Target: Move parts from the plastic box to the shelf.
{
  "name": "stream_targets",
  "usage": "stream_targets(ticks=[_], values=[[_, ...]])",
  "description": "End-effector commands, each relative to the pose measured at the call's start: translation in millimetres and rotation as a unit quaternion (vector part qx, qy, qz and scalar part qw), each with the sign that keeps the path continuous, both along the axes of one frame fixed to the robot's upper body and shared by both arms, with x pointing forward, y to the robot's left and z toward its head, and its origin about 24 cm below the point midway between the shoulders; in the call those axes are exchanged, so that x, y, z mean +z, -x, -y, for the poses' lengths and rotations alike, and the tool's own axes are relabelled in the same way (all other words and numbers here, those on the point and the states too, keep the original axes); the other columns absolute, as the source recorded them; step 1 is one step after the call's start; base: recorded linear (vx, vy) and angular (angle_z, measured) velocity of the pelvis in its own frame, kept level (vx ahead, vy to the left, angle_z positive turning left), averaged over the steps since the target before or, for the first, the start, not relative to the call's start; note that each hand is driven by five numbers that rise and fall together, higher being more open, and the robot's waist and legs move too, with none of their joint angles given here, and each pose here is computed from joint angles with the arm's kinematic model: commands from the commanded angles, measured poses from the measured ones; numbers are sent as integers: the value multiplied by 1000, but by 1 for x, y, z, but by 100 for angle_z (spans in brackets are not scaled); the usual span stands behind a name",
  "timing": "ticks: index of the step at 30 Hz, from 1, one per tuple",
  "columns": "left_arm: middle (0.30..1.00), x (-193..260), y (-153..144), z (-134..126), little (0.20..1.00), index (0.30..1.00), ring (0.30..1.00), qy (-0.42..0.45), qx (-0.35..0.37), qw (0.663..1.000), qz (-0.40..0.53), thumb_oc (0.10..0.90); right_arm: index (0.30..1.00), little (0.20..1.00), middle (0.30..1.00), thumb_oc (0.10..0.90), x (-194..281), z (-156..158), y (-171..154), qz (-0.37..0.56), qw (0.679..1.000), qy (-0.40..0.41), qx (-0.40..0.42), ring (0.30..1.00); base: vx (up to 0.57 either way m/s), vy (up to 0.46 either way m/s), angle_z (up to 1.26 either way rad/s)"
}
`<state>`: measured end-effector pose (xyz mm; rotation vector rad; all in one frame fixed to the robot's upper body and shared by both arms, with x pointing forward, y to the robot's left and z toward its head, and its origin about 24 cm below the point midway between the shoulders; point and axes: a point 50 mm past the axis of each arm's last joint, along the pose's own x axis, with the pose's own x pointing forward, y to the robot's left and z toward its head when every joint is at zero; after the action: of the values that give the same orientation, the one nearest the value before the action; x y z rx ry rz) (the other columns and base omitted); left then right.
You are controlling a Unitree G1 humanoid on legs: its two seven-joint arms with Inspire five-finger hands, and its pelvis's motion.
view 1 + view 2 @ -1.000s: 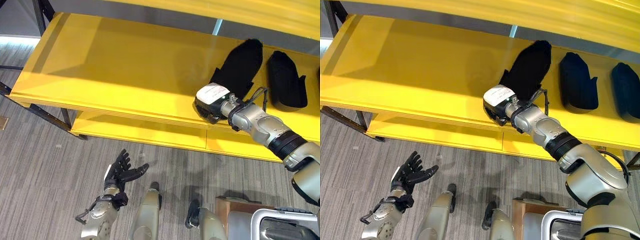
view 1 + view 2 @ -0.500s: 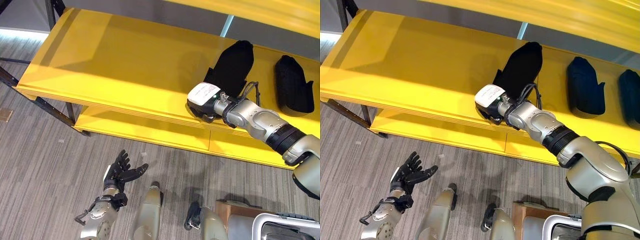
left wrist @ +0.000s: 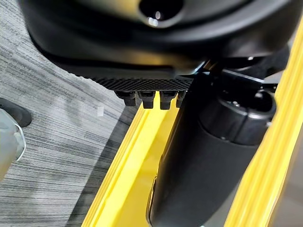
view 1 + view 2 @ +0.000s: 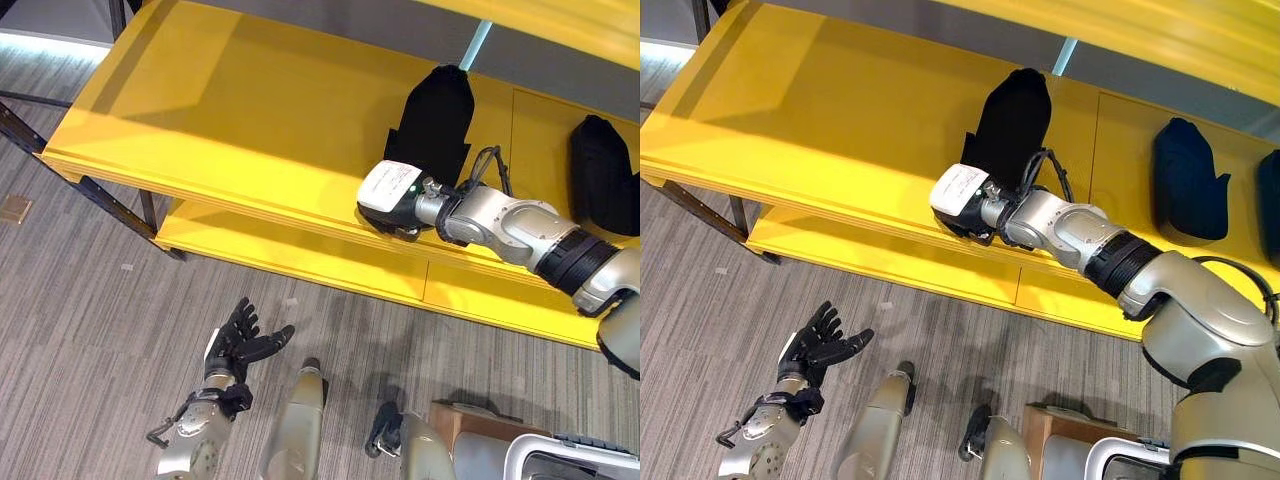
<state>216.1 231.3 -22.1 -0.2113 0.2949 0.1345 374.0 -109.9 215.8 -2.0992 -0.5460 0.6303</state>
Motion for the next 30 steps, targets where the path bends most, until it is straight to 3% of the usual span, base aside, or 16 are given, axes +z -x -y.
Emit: stream_targets(ticks=[1, 19, 30], values=[[1000, 29, -9, -2, 1000, 1000, 1000, -13, -30, 996, 81, 900, 300, 300, 300, 400, 89, 8, 3, 134, 991, -19, -7, 300, 77, -40, 0], [1000, 29, -3, -13, 1000, 1000, 1000, -25, -24, 997, 75, 900, 300, 300, 300, 400, 138, 39, 12, 206, 978, -10, -45, 300, 2, -7, 0], [1000, 30, -2, -20, 1000, 1000, 1000, -29, -12, 997, 76, 900, 300, 300, 300, 400, 150, 38, 17, 224, 974, -13, -38, 300, 2, -13, 0]])
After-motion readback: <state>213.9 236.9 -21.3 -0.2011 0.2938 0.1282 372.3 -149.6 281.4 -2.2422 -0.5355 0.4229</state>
